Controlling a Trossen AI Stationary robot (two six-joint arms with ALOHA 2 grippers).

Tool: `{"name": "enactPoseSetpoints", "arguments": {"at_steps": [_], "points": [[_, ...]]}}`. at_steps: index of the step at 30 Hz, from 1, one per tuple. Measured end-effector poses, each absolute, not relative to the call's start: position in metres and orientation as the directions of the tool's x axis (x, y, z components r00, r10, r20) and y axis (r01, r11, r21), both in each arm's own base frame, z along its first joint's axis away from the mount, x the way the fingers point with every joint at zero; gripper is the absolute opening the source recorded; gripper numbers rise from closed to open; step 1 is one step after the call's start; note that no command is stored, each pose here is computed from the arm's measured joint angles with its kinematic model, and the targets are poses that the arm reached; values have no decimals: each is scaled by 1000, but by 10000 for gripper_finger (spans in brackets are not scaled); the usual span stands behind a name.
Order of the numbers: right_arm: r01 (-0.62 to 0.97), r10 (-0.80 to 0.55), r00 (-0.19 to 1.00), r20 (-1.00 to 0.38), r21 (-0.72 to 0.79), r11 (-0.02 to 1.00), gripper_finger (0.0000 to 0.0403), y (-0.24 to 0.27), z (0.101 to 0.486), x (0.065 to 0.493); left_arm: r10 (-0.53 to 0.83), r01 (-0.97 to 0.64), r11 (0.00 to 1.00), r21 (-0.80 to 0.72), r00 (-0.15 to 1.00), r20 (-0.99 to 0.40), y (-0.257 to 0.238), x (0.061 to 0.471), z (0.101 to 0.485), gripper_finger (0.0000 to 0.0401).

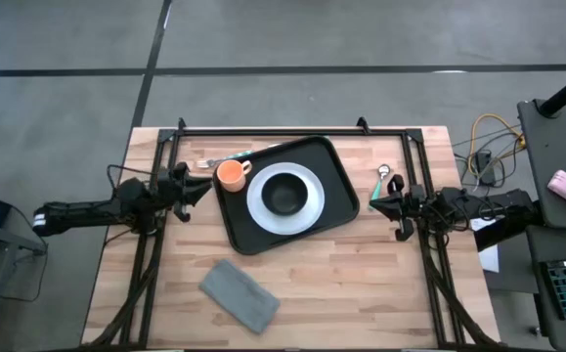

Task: Set up tray
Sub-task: Put the gray napkin on the black tray to the right of the white plate

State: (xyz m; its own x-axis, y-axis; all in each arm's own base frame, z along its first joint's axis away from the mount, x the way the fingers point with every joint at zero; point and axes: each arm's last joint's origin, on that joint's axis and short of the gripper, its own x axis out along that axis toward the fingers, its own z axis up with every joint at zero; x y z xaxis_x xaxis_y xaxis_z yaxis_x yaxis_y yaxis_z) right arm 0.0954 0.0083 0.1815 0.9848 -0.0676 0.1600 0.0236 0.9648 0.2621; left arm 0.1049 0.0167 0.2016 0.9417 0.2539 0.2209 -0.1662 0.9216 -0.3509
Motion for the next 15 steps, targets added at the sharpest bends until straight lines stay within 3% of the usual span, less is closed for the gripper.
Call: {"name": "enactPoseSetpoints", "arguments": {"at_steps": [7,12,15], "points": [[47,-93,984,155,273,961,8,8,181,96,181,-40,912,-408,932,315,14,103,247,178],[44,-93,983,156,294,955,8,8,181,96,4,96,920,-381,967,254,11,117,281,189],[38,-92,983,156,315,948,8,8,181,96,-73,112,887,-449,992,102,10,128,302,189]]}}
